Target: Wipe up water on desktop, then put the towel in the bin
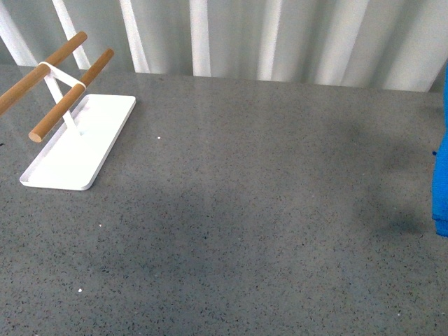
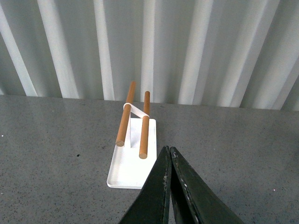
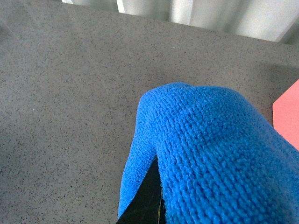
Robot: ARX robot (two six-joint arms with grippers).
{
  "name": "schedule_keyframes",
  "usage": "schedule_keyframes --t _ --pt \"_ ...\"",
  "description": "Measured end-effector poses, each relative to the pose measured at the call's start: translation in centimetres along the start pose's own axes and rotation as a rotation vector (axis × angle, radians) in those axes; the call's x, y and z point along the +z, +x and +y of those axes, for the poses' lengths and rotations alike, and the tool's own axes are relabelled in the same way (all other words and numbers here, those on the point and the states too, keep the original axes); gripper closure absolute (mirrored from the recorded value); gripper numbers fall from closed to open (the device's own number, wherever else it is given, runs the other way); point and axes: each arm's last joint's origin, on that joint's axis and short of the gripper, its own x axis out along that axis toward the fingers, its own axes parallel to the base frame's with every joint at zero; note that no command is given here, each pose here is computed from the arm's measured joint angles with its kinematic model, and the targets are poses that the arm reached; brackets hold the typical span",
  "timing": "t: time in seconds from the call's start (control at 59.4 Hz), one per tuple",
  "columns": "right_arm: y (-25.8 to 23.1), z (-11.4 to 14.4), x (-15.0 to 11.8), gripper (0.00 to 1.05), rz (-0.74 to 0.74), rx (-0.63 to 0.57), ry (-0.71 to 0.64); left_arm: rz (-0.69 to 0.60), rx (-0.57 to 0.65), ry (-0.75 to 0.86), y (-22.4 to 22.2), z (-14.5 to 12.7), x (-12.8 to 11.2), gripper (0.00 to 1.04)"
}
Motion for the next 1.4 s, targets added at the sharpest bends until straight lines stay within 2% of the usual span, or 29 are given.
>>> schedule_keyframes --t 0.269,0.488,0.808,1.094,1.397 --pt "1.0 1.4 -0.5 1.01 0.025 0.018 0.005 -0.04 0.001 0.003 -0.3 0.0 -0.1 1.01" --pt "1.7 1.6 -0.9 1.01 0.056 -0.009 0.025 -0.04 0.0 0.002 -0.3 0.0 -0.1 1.01" --pt "5.6 1.1 -3.8 1.01 0.201 -0.047 0.065 -0.04 0.001 0.002 -0.3 0.0 -0.1 0.51" --pt "10.5 2.1 -7.8 1.01 0.362 -0.035 0.087 -0.04 0.001 0.003 -0.3 0.0 -0.1 0.06" --pt "12.6 2.1 -10.2 1.01 0.42 -0.019 0.133 -0.04 0.001 0.003 -0.3 0.0 -0.1 0.07"
